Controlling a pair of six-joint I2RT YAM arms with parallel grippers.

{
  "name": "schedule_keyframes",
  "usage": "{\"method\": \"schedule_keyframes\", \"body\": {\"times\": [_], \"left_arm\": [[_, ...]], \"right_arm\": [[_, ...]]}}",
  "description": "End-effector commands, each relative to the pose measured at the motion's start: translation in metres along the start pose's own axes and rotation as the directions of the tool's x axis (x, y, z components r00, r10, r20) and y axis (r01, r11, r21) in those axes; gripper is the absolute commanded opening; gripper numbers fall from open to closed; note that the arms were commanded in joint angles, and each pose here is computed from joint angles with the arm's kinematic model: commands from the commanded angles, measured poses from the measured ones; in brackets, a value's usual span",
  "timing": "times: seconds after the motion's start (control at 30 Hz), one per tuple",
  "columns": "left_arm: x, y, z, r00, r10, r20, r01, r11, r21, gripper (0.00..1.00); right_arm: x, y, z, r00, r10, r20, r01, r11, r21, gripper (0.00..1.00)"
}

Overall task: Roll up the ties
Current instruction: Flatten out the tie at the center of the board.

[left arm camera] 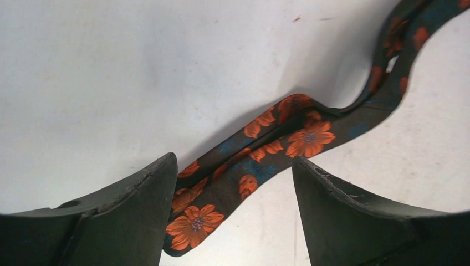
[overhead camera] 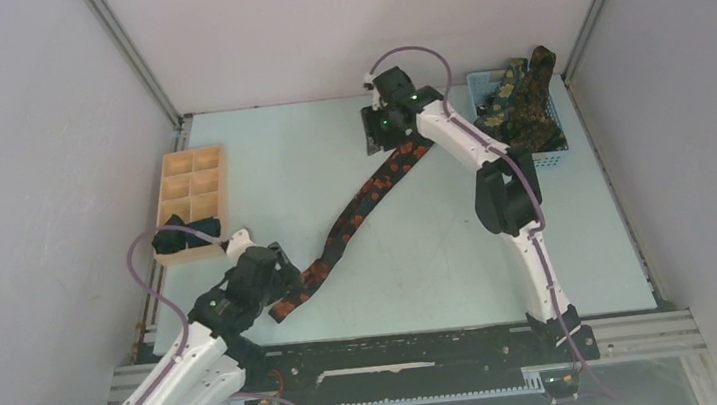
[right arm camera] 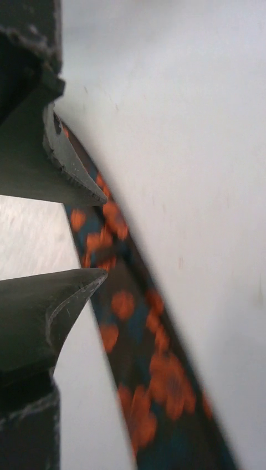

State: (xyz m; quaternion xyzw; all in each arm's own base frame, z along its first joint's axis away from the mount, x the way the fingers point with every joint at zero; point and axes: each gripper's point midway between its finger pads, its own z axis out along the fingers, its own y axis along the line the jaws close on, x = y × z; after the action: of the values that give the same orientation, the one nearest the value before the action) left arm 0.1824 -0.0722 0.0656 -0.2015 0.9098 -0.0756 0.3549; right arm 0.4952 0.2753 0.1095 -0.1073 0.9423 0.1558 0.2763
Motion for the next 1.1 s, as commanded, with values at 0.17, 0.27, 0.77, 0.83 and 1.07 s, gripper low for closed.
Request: {"method": "schedule_keyframes", "body": {"times": [0.17,0.27,0.77,0.83,1.07], "left_arm": [[-0.006,-0.035,-0.010,0.999,-0.012,0.048,0.001,0.974,0.227,0.83],[0.001,-0.048,-0.011,0.999,0.016,0.035,-0.026,0.950,0.311,0.83],[0.056,-0.122,-0.015,0.920,0.386,-0.071,-0.308,0.822,0.478,0.86],[0.062,-0.126,-0.010,0.911,0.404,-0.083,-0.322,0.823,0.468,0.86],[0.065,-0.102,0.019,0.904,0.409,-0.124,-0.361,0.886,0.291,0.87]], "right_arm": [[0.031,0.069,0.053,0.992,0.043,-0.115,-0.072,0.962,-0.264,0.45],[0.042,0.058,0.066,0.985,0.076,-0.154,-0.108,0.972,-0.210,0.43],[0.107,-0.023,0.045,0.907,0.313,-0.280,-0.323,0.946,0.013,0.36],[0.113,-0.030,0.038,0.902,0.323,-0.287,-0.329,0.944,0.030,0.35],[0.115,-0.036,0.024,0.905,0.346,-0.249,-0.347,0.937,0.041,0.33]]}}
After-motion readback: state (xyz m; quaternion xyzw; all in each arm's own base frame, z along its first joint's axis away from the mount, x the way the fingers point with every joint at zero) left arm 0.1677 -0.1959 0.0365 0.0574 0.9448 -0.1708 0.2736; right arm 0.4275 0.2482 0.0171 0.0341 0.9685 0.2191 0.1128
